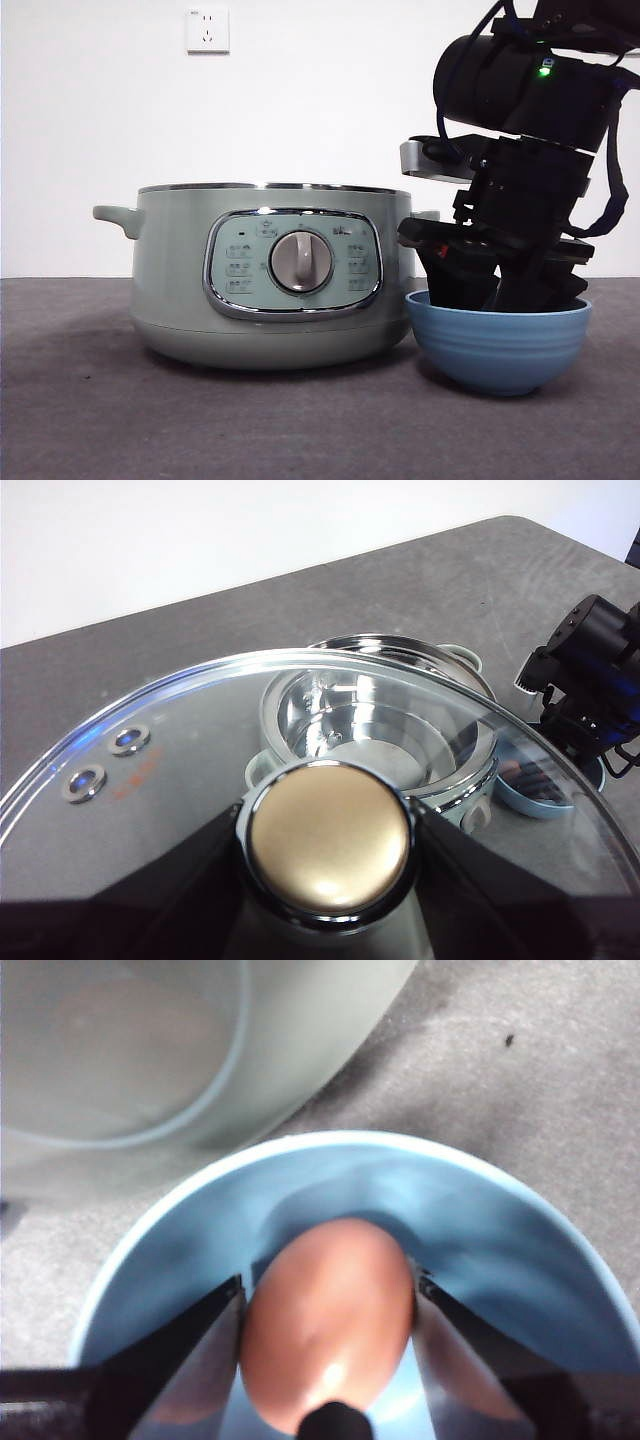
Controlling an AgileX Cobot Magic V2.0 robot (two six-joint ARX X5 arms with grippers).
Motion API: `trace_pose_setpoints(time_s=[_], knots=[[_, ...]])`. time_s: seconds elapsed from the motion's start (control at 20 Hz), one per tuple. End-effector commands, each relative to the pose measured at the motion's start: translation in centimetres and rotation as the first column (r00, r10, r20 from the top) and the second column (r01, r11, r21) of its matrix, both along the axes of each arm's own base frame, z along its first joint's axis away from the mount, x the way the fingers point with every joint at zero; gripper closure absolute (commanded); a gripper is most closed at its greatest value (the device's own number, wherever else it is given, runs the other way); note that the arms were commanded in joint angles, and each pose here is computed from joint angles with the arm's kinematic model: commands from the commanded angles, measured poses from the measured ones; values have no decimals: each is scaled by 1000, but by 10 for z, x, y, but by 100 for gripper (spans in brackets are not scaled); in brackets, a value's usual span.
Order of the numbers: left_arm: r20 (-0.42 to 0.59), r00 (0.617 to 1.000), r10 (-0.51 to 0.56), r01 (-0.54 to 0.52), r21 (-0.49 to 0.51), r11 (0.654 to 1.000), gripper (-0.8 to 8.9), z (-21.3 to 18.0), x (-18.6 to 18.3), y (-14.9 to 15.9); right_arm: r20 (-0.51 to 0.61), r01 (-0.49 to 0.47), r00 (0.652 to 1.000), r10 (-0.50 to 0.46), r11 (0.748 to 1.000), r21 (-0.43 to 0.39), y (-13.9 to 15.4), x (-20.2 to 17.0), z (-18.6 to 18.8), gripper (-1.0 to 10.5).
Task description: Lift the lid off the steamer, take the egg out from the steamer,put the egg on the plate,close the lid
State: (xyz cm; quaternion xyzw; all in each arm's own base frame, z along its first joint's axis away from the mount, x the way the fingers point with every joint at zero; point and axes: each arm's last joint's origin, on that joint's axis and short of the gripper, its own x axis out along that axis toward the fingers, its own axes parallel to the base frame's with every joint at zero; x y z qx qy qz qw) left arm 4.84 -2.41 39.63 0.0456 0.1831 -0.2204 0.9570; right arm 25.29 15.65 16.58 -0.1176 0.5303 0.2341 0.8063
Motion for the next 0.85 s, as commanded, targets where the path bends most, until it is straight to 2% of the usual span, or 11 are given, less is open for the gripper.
trace_pose_setpoints(time_s=[0.05,0.1,0.25,0.3,0.45,0.6,0.7,0.85], knots=[[49,999,-4,5,-22,1000,821,5,0,0,-42,5,999,-6,1000,-20,-1,-2,-9,943],[40,999,-13,14,-21,1000,821,5,2,-1,-44,14,999,-15,1000,-17,-1,-2,-9,889],[30,998,-58,58,-15,998,821,6,15,-9,-43,21,999,-21,1000,-8,-1,-2,-7,494],[31,998,-61,61,-7,998,821,7,20,-12,-37,21,999,-21,1000,-5,-1,-2,-5,462],[3,996,-90,90,-4,996,821,5,35,-20,12,20,1000,-21,999,27,-3,-5,10,464],[19,990,-138,138,-30,990,821,8,51,-31,102,16,995,-24,996,85,-10,-17,43,464],[26,987,-160,161,-40,986,821,8,68,-40,183,7,983,-32,991,136,-19,-31,73,464],[26,978,-206,207,-54,977,821,4,98,-57,316,-6,946,-72,972,237,-39,-63,119,464]])
